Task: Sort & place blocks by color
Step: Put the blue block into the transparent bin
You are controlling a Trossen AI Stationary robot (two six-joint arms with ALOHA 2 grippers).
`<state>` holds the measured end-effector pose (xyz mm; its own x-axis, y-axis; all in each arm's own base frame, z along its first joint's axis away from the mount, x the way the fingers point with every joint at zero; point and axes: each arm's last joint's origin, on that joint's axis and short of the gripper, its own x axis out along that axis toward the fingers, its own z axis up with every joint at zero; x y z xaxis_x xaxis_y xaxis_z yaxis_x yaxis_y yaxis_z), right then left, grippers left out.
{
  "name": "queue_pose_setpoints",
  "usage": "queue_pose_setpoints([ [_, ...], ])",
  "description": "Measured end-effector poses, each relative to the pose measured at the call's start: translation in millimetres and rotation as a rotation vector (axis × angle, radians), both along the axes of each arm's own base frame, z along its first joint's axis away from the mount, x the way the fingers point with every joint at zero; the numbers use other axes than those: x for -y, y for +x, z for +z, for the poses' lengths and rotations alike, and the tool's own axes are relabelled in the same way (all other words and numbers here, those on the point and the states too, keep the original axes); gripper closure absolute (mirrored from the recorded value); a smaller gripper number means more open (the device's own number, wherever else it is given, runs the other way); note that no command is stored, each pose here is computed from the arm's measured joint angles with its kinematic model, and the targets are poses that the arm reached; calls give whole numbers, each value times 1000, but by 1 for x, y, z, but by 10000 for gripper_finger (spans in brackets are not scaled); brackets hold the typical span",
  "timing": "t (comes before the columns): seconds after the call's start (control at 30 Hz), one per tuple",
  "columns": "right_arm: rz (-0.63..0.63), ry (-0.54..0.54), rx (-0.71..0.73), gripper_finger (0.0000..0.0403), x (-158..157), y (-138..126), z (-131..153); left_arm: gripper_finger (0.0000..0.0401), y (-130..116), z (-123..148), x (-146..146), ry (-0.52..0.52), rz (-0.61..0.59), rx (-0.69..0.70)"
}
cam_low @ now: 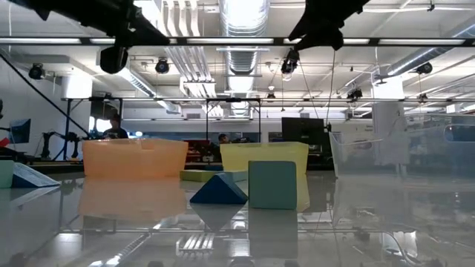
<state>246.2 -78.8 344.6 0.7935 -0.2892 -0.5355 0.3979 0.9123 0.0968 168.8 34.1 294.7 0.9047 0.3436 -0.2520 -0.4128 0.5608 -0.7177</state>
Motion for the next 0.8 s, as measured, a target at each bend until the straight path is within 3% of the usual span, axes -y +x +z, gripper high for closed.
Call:
queue_pose_setpoints([
  [0.2, 217, 29, -48, 220, 2, 24, -3, 401, 18, -1, 0, -51, -106, -147],
  [0.43, 325, 57, -94, 220, 4, 46, -17, 401, 32, -6, 2, -84, -239, -159],
  [0.6, 384, 15, -119, 220, 0, 59, -23, 401, 33, -8, 2, -87, -242, -166],
  [0.8, 401, 38, -153, 220, -2, 79, -33, 401, 32, -8, 2, -82, -244, -168],
])
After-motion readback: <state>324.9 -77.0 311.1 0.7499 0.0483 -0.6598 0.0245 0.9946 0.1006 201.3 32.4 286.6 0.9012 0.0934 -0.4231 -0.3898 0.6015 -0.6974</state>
